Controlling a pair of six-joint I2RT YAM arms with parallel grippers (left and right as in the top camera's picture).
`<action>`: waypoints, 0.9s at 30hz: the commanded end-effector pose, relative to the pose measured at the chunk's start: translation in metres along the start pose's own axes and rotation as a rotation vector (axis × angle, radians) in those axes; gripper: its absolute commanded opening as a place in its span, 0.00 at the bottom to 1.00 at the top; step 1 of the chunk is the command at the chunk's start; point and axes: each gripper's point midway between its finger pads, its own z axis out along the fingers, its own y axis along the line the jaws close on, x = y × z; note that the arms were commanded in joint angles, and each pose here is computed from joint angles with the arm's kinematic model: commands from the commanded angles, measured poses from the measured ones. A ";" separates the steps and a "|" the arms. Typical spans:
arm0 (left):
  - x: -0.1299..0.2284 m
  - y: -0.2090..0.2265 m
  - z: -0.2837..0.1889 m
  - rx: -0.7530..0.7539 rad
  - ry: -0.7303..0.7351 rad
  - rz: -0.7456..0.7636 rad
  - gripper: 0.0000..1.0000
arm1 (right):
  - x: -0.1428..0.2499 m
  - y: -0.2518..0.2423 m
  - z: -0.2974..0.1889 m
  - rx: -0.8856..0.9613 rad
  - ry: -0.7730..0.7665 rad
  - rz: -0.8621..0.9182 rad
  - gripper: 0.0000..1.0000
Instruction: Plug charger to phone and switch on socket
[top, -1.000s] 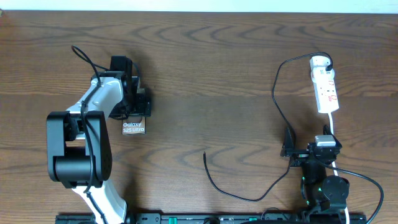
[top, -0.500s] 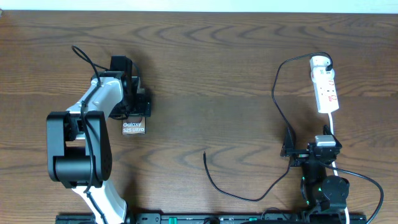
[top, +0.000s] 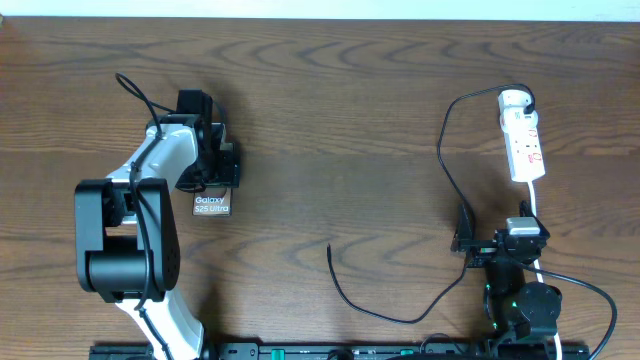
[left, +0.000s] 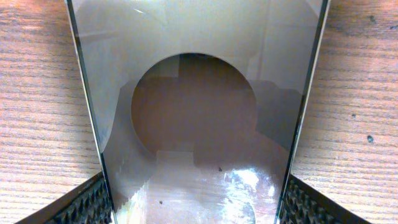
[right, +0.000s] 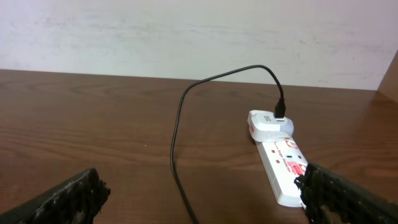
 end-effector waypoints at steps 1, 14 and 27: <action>0.009 -0.003 0.007 0.019 0.034 0.002 0.78 | 0.001 0.000 0.000 -0.003 0.000 -0.012 0.99; 0.009 -0.003 0.007 0.019 0.034 0.002 0.65 | 0.001 0.000 0.000 -0.003 0.000 -0.011 0.99; 0.009 -0.003 0.007 0.019 0.034 0.001 0.31 | 0.001 0.000 0.000 -0.003 0.000 -0.012 0.99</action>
